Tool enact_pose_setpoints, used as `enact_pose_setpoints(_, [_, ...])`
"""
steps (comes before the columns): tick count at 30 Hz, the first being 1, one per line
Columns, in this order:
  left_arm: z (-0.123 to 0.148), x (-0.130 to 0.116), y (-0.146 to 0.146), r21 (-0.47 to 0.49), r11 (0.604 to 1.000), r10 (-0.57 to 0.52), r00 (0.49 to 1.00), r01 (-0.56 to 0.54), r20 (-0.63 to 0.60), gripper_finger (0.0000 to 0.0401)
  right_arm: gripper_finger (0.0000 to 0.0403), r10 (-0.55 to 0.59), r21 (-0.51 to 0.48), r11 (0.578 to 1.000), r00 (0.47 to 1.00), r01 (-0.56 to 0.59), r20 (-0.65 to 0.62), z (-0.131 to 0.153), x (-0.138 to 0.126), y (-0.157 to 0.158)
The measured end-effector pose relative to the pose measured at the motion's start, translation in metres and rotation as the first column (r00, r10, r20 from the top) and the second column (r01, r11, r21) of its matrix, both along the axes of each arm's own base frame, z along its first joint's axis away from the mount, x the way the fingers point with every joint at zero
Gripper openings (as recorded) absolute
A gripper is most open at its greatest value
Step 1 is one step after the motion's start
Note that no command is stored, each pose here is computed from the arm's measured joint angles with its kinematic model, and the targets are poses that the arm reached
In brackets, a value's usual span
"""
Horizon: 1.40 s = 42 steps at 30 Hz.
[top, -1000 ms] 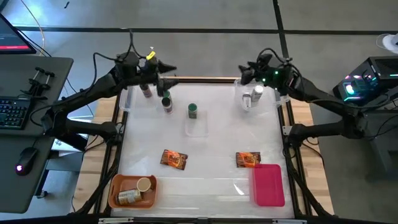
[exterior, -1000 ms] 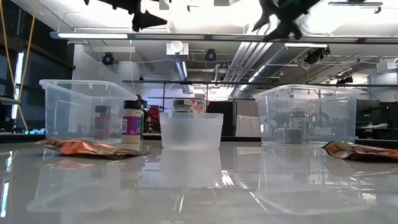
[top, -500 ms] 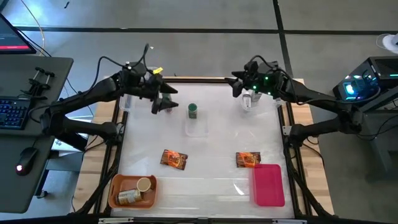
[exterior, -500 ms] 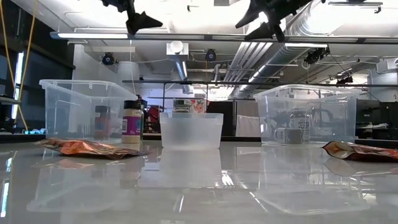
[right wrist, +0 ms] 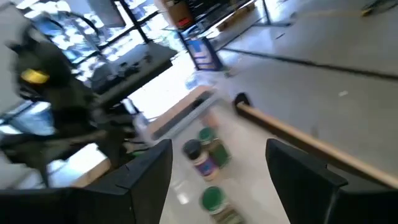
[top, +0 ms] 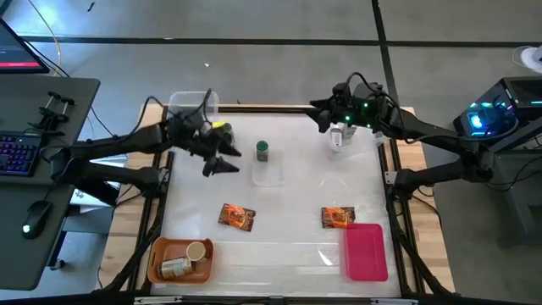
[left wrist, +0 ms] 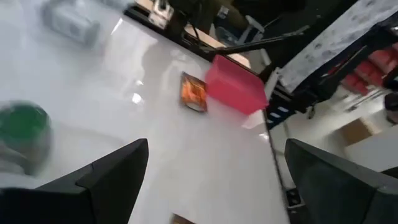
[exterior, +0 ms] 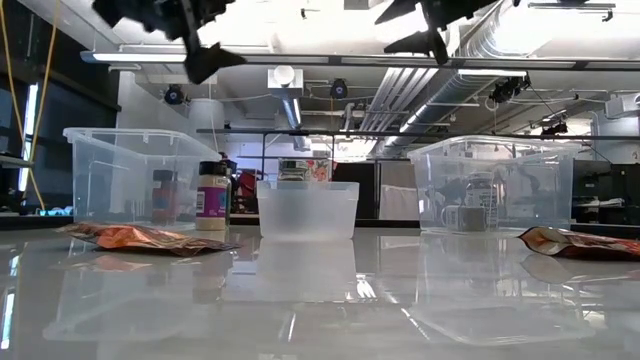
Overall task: Sort spices by type
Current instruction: Put the black seasoning bottle into the left large transparent bin
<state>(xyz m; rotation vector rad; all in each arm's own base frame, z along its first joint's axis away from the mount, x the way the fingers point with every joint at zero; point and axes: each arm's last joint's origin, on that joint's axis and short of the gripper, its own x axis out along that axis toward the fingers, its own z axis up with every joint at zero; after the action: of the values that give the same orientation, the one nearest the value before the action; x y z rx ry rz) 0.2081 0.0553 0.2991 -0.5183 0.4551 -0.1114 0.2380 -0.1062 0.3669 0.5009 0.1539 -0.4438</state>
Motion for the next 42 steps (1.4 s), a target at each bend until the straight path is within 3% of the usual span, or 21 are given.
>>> enact_pose_setpoints(5, [-0.019, -0.012, -0.017, -0.066, 0.998, 0.002, 1.0, 0.0, 0.029, 0.0365, 0.0252, 0.051, 0.088, 0.995, 0.998, -0.054, 0.035, 0.0, 0.004, 0.011])
enact_pose_setpoints(9, [-0.026, -0.019, -0.026, -0.05, 0.999, -0.005, 1.0, 0.005, -0.003, 0.0365, 0.0252, 0.091, 0.131, 0.987, 0.995, -0.096, 0.045, -0.001, 0.01, 0.024])
enact_pose_setpoints(12, [-0.028, -0.02, -0.029, 0.006, 0.996, 0.088, 0.994, -0.088, -0.057, 0.0365, 0.0252, 0.104, 0.145, 0.983, 0.993, -0.11, 0.05, -0.001, 0.013, 0.035])
enact_pose_setpoints(17, [0.012, -0.01, -0.019, 0.064, 0.987, 0.155, 0.977, -0.147, -0.144, 0.0365, 0.0252, 0.127, 0.131, 0.983, 0.991, -0.132, 0.052, 0.0, 0.016, 0.047])
enact_pose_setpoints(19, [0.03, -0.002, -0.01, 0.114, 0.975, 0.216, 0.933, -0.191, -0.287, 0.0365, 0.0252, 0.135, 0.121, 0.983, 0.99, -0.14, 0.049, 0.0, 0.017, 0.048])
enact_pose_setpoints(21, [0.043, 0.009, 0.001, 0.221, 0.962, 0.245, 0.865, -0.16, -0.438, 0.0365, 0.0252, 0.146, 0.091, 0.985, 0.989, -0.149, 0.037, 0.0, 0.017, 0.049])
enact_pose_setpoints(23, [0.048, 0.022, 0.012, 0.307, 0.949, 0.243, 0.778, -0.068, -0.579, 0.0365, 0.0252, 0.163, 0.073, 0.984, 0.986, -0.165, 0.03, 0.0, 0.017, 0.049])
enact_pose_setpoints(26, [0.043, 0.047, 0.03, 0.358, 0.929, 0.22, 0.634, 0.095, -0.741, 0.0365, 0.0252, 0.203, 0.056, 0.977, 0.979, -0.204, 0.023, 0.0, 0.017, 0.05])
enact_pose_setpoints(30, [0.03, 0.077, 0.054, 0.419, 0.88, 0.276, 0.477, 0.223, -0.834, 0.0365, 0.0252, 0.25, 0.054, 0.966, 0.968, -0.251, 0.023, 0.0, 0.017, 0.051])
enact_pose_setpoints(33, [0.02, 0.097, 0.067, 0.463, 0.853, 0.34, 0.415, 0.241, -0.844, 0.0365, 0.0252, 0.279, 0.061, 0.958, 0.96, -0.28, 0.027, 0.0, 0.017, 0.052])
enact_pose_setpoints(35, [0.014, 0.104, 0.072, 0.468, 0.86, 0.37, 0.385, 0.202, -0.845, 0.0365, 0.0252, 0.286, 0.061, 0.956, 0.958, -0.287, 0.027, 0.0, 0.018, 0.054])
enact_pose_setpoints(39, [0.007, 0.106, 0.07, 0.452, 0.875, 0.381, 0.328, 0.174, -0.864, 0.0365, 0.0252, 0.297, 0.057, 0.953, 0.954, -0.298, 0.026, 0.0, 0.018, 0.056])
enact_pose_setpoints(42, [0.003, 0.108, 0.067, 0.483, 0.852, 0.411, 0.316, 0.201, -0.855, 0.0362, 0.0252, 0.296, 0.057, 0.953, 0.955, -0.297, 0.025, 0.0, 0.018, 0.056])
